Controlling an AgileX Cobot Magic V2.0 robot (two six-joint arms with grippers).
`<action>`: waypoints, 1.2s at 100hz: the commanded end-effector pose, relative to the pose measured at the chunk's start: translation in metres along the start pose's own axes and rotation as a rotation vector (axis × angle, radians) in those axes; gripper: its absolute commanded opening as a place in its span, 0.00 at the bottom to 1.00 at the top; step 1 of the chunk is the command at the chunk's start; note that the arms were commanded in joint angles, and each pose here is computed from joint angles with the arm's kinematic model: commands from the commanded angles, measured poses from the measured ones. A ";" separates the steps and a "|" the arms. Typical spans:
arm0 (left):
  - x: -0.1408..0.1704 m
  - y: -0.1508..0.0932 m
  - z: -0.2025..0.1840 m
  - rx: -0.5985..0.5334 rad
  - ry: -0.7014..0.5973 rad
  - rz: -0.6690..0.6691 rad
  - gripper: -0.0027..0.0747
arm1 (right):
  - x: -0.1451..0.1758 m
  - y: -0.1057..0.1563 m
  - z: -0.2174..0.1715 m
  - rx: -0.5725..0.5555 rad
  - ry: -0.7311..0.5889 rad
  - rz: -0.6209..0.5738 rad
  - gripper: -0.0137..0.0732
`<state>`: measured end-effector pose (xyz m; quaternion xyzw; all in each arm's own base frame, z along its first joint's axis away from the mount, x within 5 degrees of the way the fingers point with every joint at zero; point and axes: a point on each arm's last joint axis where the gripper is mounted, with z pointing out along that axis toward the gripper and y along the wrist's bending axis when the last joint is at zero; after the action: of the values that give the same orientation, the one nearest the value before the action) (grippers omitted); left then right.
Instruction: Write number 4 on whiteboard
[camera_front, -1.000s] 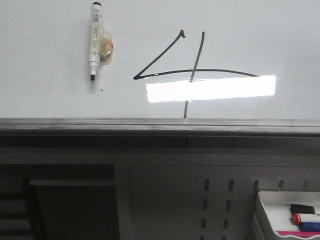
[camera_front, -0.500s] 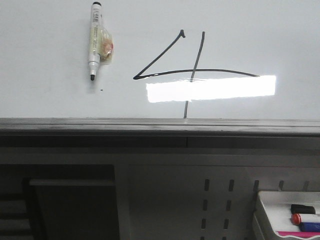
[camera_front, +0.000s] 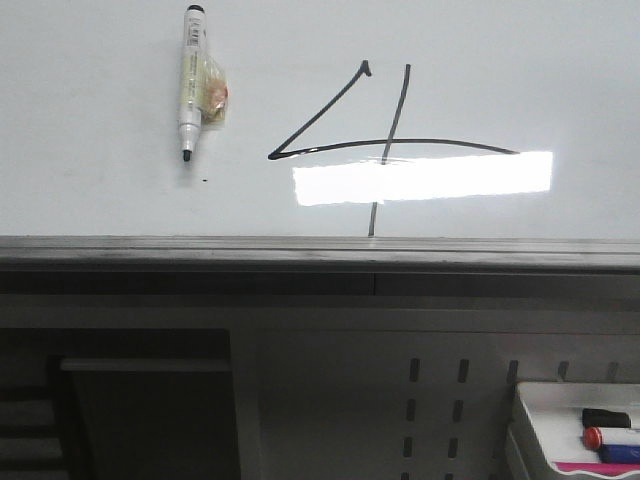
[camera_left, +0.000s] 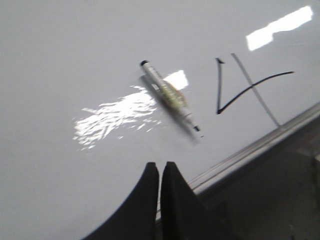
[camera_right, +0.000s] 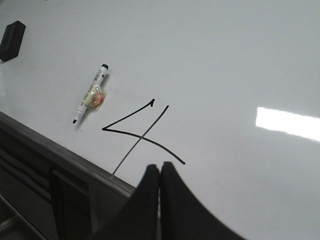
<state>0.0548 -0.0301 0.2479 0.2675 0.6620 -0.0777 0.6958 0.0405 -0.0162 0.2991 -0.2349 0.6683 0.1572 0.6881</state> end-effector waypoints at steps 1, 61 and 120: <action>0.004 0.004 -0.001 -0.112 -0.129 -0.072 0.01 | -0.012 0.000 -0.001 -0.003 -0.070 -0.033 0.11; 0.073 -0.006 -0.009 -0.210 0.229 -0.227 0.01 | -0.012 0.000 -0.001 -0.003 -0.070 -0.033 0.11; 0.073 -0.006 -0.009 -0.210 0.229 -0.227 0.01 | -0.012 0.000 -0.001 -0.003 -0.070 -0.033 0.11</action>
<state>0.0520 -0.0125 0.1815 0.1332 0.7783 -0.0456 0.6119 0.0406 -0.0162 0.2992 -0.2343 0.6682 0.1570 0.6884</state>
